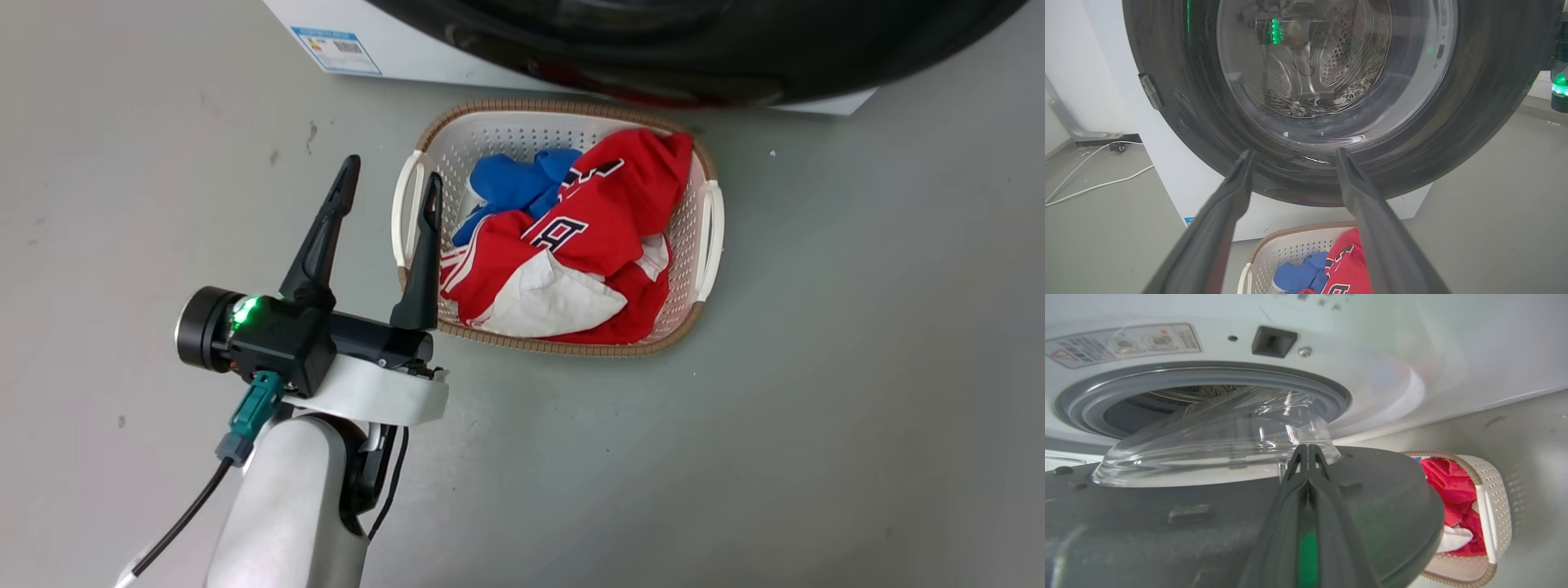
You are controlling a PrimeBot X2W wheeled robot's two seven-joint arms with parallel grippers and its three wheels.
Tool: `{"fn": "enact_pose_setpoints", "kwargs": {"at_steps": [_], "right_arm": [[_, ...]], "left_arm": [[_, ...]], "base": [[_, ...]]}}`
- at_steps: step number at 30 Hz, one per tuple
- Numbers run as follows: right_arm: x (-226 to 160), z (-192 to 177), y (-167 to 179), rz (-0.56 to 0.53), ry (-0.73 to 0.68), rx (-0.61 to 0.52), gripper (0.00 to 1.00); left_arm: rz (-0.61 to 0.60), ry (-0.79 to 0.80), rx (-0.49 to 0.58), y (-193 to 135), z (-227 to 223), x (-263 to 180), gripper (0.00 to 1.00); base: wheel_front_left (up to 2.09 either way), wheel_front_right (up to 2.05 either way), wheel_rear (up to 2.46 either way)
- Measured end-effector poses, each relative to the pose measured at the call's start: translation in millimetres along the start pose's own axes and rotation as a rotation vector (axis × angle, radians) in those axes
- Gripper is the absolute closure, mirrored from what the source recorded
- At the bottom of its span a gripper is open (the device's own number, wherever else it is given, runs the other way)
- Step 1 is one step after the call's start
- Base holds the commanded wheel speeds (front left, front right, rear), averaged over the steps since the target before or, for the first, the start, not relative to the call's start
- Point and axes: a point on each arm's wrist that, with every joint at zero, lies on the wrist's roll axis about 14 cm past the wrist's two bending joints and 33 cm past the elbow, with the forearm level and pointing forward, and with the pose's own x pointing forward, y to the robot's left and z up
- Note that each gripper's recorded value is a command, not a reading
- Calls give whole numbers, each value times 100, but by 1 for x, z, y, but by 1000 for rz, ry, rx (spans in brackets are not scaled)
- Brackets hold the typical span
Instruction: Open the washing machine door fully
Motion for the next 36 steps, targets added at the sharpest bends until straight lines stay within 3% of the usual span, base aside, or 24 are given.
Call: {"fn": "enact_pose_setpoints", "kwargs": {"at_steps": [15,36], "right_arm": [[-52,-85,-2,1,218,-13,100],[-112,-249,30,162,433,-41,100]], "left_arm": [[-1,-43,-6,-7,36,-32,0],[38,-73,-54,-9,64,-108,0]], "base": [[0,0,0],[0,0,0]]}}
